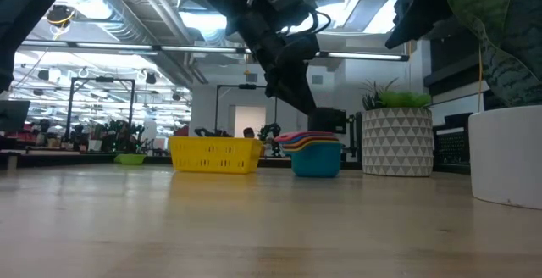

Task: Nest measuring cups in basket
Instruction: Stack the green measuring cup into the red measuring cup

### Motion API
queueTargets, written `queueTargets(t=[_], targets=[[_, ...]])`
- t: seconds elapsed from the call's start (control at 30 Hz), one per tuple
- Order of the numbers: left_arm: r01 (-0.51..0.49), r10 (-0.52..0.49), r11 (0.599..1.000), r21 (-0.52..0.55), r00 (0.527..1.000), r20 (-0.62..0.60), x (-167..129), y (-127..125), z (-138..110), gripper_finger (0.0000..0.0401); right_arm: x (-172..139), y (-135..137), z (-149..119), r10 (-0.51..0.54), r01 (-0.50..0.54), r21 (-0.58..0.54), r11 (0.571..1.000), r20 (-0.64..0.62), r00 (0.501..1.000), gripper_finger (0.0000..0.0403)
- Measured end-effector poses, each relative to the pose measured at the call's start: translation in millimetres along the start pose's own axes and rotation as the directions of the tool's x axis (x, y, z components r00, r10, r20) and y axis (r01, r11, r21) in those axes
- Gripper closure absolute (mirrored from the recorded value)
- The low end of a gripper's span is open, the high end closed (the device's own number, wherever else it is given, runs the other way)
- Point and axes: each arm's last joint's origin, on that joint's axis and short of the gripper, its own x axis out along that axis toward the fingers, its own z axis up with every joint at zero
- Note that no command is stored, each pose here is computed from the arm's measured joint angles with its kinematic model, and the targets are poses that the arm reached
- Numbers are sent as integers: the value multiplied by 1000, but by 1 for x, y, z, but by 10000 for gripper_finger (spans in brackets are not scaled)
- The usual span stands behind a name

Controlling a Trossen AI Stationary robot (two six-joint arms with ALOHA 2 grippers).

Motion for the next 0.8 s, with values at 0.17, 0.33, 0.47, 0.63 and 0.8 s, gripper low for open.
queueTargets(t=[0.17,0.33,0.47,0.63,0.8], targets=[[-5,5,1000,1,1000,5,0,0,0,264,0,0,0,0,0,0,1000,0,1000,315],[-40,40,999,9,999,-27,-17,10,8,266,0,0,0,0,0,0,1000,0,1000,315],[-53,56,998,34,994,-91,-46,20,19,267,0,0,0,0,0,0,1000,0,1000,315],[-92,96,995,44,989,-112,-87,41,35,267,0,0,0,0,0,0,1000,0,1000,315],[-141,135,990,-18,974,-180,-127,73,34,267,0,0,0,1,-1,-1,1000,0,1000,315]])
